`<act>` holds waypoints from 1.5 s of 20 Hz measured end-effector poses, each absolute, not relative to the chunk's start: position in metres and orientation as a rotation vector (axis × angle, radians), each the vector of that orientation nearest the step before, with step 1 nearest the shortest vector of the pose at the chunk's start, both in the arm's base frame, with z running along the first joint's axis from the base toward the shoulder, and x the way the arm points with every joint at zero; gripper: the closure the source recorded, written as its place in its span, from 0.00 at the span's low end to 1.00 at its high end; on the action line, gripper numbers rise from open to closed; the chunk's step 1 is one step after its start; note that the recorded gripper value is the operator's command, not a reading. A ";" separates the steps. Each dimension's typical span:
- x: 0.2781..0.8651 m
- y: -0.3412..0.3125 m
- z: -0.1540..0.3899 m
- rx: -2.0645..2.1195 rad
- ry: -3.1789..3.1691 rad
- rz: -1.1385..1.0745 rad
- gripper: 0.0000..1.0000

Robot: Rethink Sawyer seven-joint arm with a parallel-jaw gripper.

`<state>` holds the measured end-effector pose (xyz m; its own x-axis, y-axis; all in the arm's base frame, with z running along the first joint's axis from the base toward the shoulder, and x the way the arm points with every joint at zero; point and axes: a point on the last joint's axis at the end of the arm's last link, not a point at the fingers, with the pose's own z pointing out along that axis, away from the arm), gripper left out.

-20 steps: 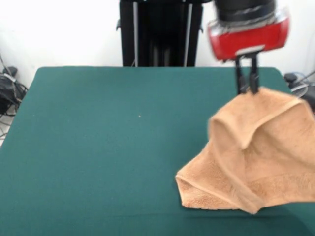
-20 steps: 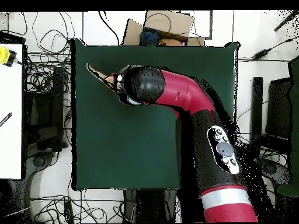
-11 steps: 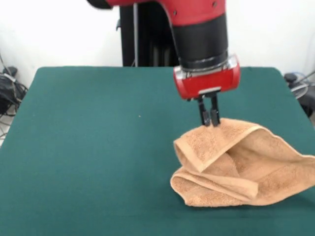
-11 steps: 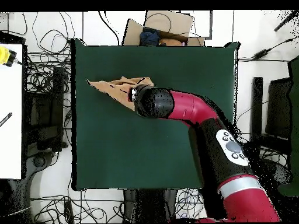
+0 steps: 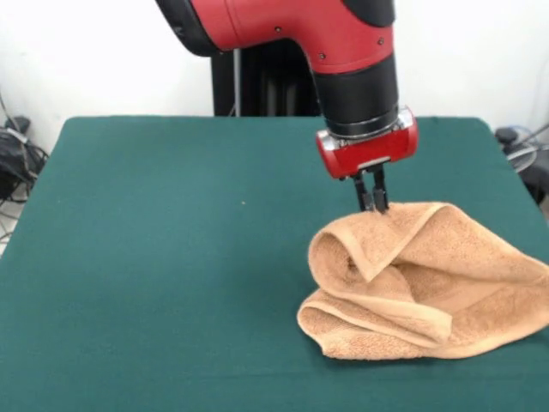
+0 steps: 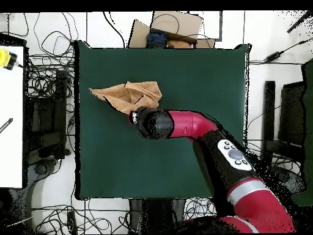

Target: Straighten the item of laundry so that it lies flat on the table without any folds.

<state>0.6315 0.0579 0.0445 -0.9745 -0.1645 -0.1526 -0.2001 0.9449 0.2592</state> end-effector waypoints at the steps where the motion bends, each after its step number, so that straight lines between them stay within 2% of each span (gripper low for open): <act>1: 0.630 0.060 0.045 -0.289 2.970 0.420 1.00; 18: 0.627 0.099 0.052 -0.394 2.954 0.419 1.00; 24: 0.610 0.139 0.073 -0.525 2.956 0.277 1.00; 30: 0.566 0.197 0.108 -0.594 2.959 0.108 1.00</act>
